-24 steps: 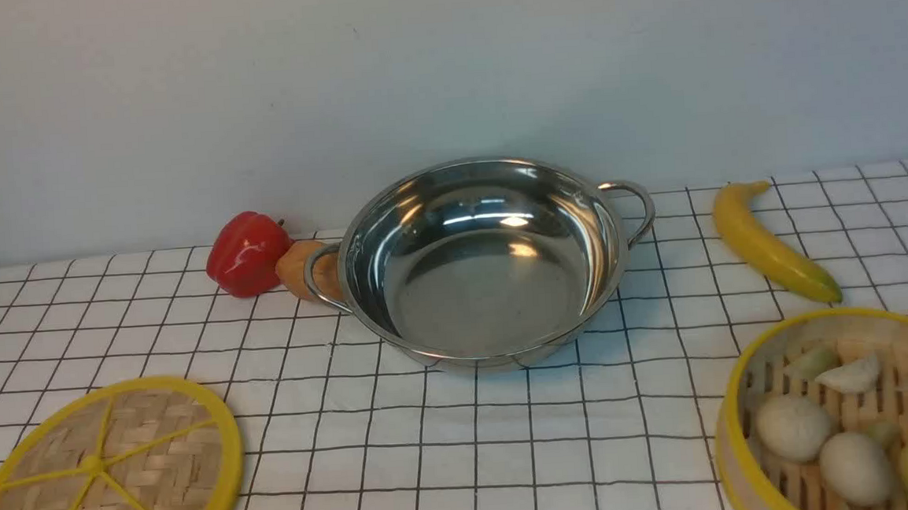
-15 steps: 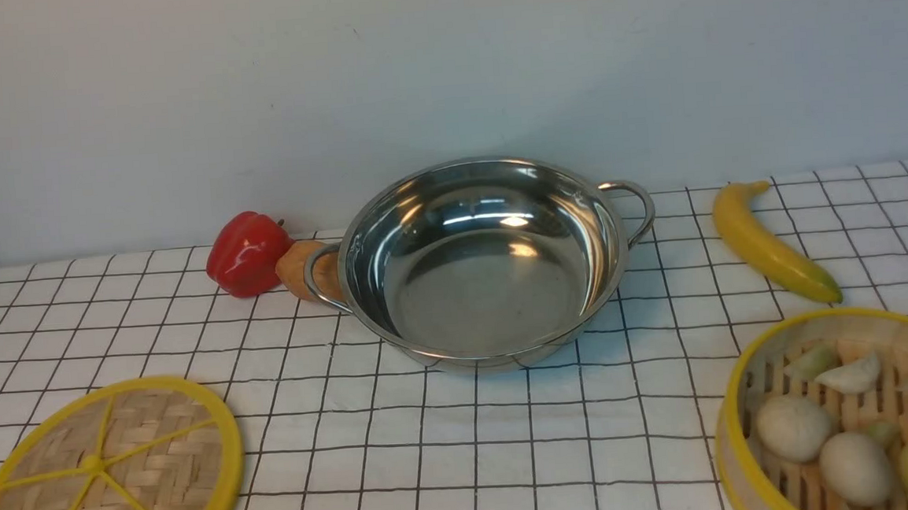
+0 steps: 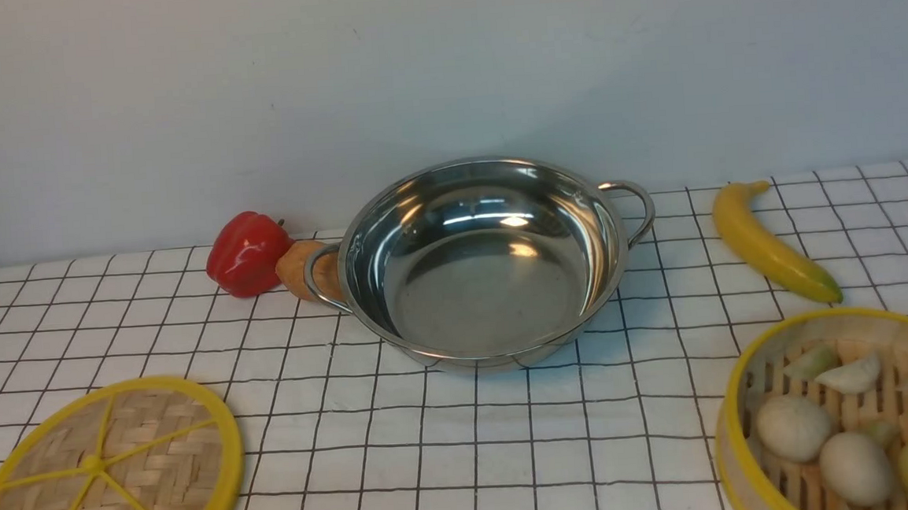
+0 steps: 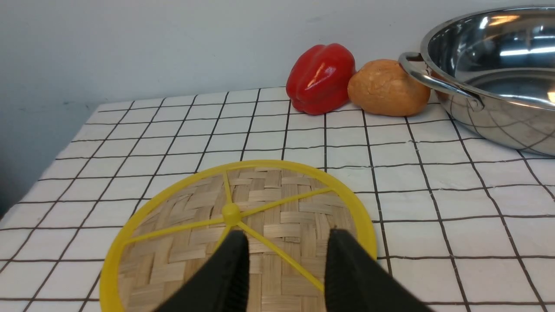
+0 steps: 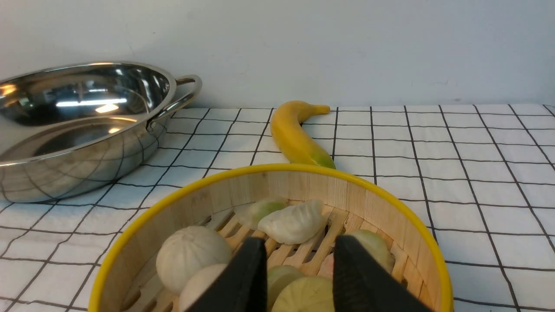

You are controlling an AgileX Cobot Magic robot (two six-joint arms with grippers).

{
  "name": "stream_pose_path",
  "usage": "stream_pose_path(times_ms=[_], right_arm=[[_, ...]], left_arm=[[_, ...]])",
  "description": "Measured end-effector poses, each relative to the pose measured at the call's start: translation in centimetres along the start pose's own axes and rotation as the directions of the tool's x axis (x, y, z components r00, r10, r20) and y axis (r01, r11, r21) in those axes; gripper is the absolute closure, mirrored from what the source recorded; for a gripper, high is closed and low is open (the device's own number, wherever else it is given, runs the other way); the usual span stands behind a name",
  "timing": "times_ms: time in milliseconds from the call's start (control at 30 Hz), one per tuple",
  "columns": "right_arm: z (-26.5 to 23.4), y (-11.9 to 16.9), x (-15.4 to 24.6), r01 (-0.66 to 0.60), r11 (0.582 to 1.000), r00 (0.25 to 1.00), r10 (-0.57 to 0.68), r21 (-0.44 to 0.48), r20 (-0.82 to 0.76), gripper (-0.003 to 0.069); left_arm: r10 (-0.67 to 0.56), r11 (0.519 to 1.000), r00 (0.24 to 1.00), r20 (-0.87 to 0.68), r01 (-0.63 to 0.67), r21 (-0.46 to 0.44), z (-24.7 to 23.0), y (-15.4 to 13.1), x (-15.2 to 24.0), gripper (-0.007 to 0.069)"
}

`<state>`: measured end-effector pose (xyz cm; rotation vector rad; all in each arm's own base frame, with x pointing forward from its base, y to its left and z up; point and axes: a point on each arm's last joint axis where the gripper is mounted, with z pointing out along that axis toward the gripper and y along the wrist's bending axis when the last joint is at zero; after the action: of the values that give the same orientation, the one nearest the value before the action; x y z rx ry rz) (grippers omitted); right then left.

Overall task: Place the steamer in the pot on the white tablecloth, and put the lid on the steamer.
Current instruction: 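Reach for and grasp the rim of the bamboo steamer holding the buns with the right gripper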

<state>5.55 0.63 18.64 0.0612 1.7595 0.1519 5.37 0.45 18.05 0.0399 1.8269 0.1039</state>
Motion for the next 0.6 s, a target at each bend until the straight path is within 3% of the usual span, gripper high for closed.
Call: stream_pose_path(times_ms=[233, 433, 600], right_arm=[[0.0, 0.0, 0.0, -0.01, 1.0, 1.0, 0.01, -0.002, 0.0, 0.0419], [0.0, 0.2, -0.7, -0.186, 0.982, 0.979, 0.188, -0.032, 0.077, 0.0419], [-0.5, 0.5, -2.2, -0.173, 0.983, 0.976, 0.179, -0.055, 0.122, 0.0419]], left_arm=[[0.0, 1.0, 1.0, 0.0, 0.0, 0.0, 0.0, 0.0, 0.0, 0.0382], [0.0, 1.0, 1.0, 0.0, 0.0, 0.0, 0.0, 0.0, 0.0, 0.0382], [0.0, 1.0, 1.0, 0.0, 0.0, 0.0, 0.0, 0.0, 0.0, 0.0382]])
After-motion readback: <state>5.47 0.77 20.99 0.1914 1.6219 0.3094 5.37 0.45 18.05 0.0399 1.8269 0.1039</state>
